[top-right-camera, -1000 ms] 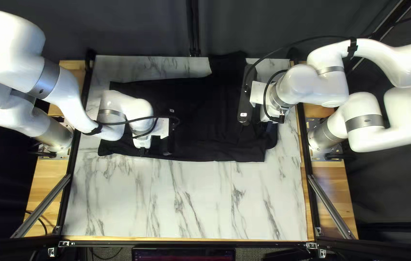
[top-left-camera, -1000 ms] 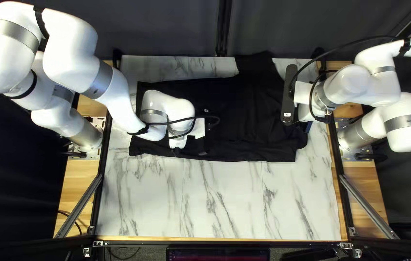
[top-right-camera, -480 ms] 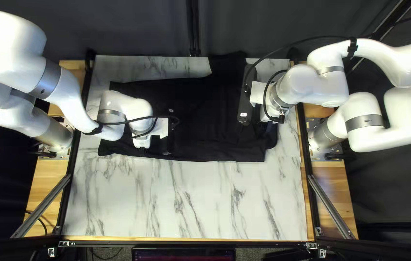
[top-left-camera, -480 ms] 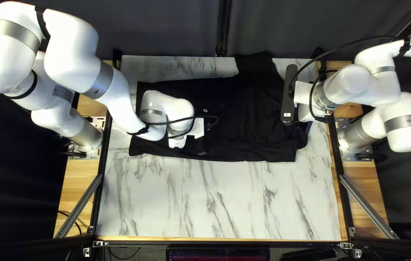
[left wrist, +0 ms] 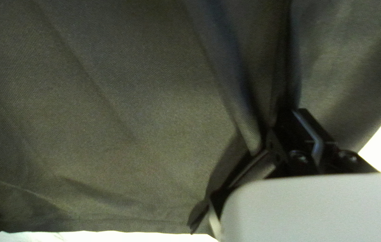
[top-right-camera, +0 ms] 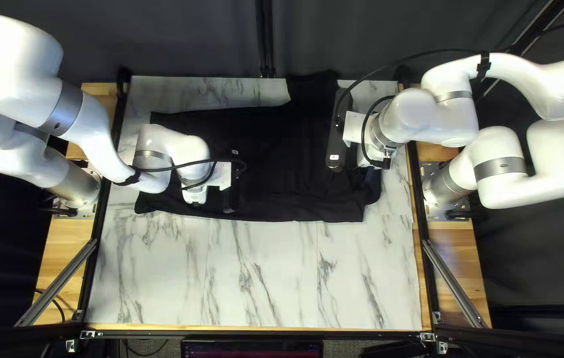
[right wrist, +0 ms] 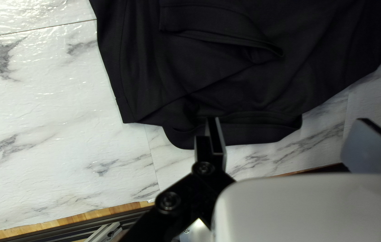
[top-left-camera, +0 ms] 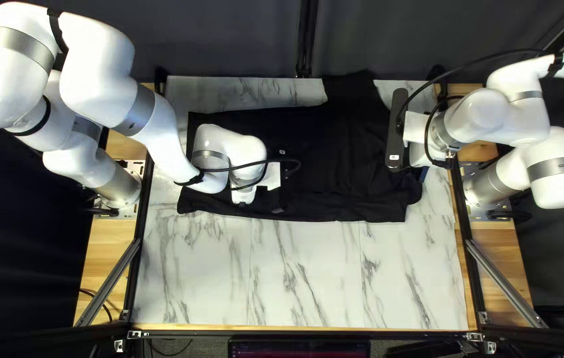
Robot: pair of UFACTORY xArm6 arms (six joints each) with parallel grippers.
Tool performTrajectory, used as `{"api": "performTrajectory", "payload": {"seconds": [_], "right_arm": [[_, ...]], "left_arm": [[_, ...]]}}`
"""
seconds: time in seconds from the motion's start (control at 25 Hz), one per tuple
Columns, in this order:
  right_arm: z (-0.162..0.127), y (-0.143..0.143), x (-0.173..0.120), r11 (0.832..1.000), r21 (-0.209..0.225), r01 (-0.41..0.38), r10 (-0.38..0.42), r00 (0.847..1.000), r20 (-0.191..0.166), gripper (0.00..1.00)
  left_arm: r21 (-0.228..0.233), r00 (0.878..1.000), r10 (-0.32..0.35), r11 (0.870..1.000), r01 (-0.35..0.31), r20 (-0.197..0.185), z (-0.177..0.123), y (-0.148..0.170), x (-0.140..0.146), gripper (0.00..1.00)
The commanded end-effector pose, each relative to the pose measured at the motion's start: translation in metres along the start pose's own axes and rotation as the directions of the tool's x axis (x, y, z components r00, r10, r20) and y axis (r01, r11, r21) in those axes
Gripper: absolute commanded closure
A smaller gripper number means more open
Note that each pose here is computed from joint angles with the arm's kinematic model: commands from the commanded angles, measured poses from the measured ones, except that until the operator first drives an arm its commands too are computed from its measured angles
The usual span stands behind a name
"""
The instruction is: Fold t-shirt
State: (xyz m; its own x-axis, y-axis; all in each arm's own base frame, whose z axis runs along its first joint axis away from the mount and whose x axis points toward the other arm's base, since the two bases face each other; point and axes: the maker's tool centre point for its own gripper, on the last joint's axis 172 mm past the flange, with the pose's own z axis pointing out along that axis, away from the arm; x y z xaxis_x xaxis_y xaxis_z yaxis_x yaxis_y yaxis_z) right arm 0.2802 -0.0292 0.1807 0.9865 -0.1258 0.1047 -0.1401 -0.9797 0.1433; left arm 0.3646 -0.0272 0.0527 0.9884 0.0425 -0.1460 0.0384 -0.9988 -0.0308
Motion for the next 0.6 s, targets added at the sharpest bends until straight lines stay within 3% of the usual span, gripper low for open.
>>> {"api": "performTrajectory", "payload": {"seconds": [0.04,0.56,0.6], "right_arm": [[0.000,0.000,0.000,1.000,0.000,0.000,0.000,1.000,0.000,0.00],[0.000,0.000,0.000,1.000,0.000,0.000,0.000,1.000,0.000,0.00],[0.000,0.000,0.000,1.000,0.000,0.000,0.000,1.000,0.000,0.00]], "left_arm": [[0.012,1.000,0.000,1.000,0.000,-0.004,-0.007,-0.003,-0.001,1.00],[0.023,0.999,-0.041,0.999,0.042,-0.013,0.004,-0.024,0.007,0.97],[0.022,0.999,-0.042,0.999,0.042,-0.013,0.004,-0.023,0.006,0.69]]}}
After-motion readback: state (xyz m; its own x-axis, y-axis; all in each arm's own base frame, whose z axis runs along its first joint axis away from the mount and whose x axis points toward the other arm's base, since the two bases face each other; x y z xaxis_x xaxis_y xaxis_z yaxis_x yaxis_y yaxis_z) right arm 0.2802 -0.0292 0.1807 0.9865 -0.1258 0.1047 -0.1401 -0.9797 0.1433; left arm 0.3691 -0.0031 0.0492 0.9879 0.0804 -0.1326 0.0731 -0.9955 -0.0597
